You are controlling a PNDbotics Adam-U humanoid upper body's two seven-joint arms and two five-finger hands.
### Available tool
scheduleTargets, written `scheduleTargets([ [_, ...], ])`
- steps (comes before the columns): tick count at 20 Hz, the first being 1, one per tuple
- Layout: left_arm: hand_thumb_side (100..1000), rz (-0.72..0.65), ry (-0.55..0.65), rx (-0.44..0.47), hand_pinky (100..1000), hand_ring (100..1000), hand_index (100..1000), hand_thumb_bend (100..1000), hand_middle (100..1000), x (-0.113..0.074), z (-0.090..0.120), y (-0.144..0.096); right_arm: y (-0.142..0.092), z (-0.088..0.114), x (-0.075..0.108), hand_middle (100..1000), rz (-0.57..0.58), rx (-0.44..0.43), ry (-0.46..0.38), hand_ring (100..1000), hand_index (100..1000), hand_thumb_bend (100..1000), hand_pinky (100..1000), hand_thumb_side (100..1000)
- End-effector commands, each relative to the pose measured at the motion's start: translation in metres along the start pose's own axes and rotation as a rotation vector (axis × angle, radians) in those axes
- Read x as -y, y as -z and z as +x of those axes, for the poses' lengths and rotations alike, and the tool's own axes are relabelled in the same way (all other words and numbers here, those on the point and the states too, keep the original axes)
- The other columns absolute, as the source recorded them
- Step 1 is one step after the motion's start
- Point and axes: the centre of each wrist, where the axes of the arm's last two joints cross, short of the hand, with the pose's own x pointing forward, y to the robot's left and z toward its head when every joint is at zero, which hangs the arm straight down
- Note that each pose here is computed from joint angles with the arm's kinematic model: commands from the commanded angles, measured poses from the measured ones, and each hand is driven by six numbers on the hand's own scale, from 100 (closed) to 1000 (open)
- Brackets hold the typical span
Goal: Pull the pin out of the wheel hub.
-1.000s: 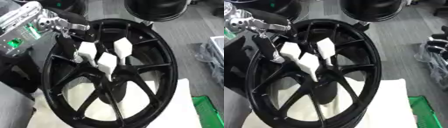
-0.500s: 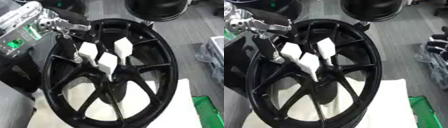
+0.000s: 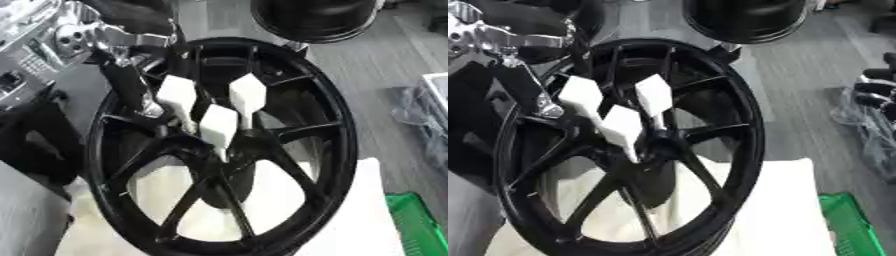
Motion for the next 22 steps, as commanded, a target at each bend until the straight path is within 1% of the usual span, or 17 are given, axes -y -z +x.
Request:
scheduleTargets([
  [1, 205, 0.058, 0.002, -0.024, 730, 706, 354, 360, 567, -0.013, -0.005, -0.020, 0.003, 0.009, 0.004, 694, 0.001, 0.030, -0.028, 711, 857, 100, 719, 717],
  [2, 196, 0.082, -0.005, -0.022, 726, 704, 352, 331, 568, -0.015, -0.005, -0.025, 0.003, 0.009, 0.004, 694, 0.001, 0.028, -0.029, 712, 857, 100, 719, 718],
  [7, 179, 0.205, -0.043, -0.023, 720, 700, 348, 292, 565, -0.027, -0.008, -0.060, 0.003, 0.009, 0.005, 694, -0.002, 0.031, -0.029, 711, 857, 100, 719, 716],
  [10, 165, 0.288, -0.066, -0.044, 715, 696, 345, 267, 562, -0.031, -0.012, -0.082, 0.003, 0.009, 0.005, 694, -0.004, 0.030, -0.031, 712, 857, 100, 720, 717],
  [12, 158, 0.337, -0.086, -0.071, 712, 695, 346, 253, 561, -0.030, -0.017, -0.095, 0.003, 0.010, 0.005, 694, -0.006, 0.033, -0.031, 712, 857, 100, 720, 716],
  [14, 152, 0.379, -0.120, -0.132, 708, 694, 345, 233, 559, -0.023, -0.030, -0.109, 0.003, 0.011, 0.005, 694, -0.010, 0.038, -0.028, 711, 857, 100, 720, 714],
  [16, 148, 0.417, -0.160, -0.200, 702, 687, 344, 203, 555, -0.012, -0.044, -0.120, 0.004, 0.011, 0.006, 695, -0.015, 0.042, -0.026, 711, 857, 100, 719, 714],
  [17, 148, 0.435, -0.179, -0.230, 702, 687, 344, 203, 555, -0.007, -0.050, -0.124, 0.004, 0.011, 0.006, 695, -0.018, 0.043, -0.024, 711, 857, 100, 719, 714],
  [18, 142, 0.456, -0.208, -0.268, 696, 683, 342, 166, 550, 0.000, -0.058, -0.129, 0.004, 0.012, 0.007, 695, -0.023, 0.045, -0.024, 711, 858, 100, 720, 713],
  [22, 138, 0.525, -0.302, -0.415, 692, 681, 342, 134, 548, 0.028, -0.088, -0.145, 0.003, 0.011, 0.009, 695, -0.039, 0.045, -0.026, 711, 858, 100, 720, 713],
])
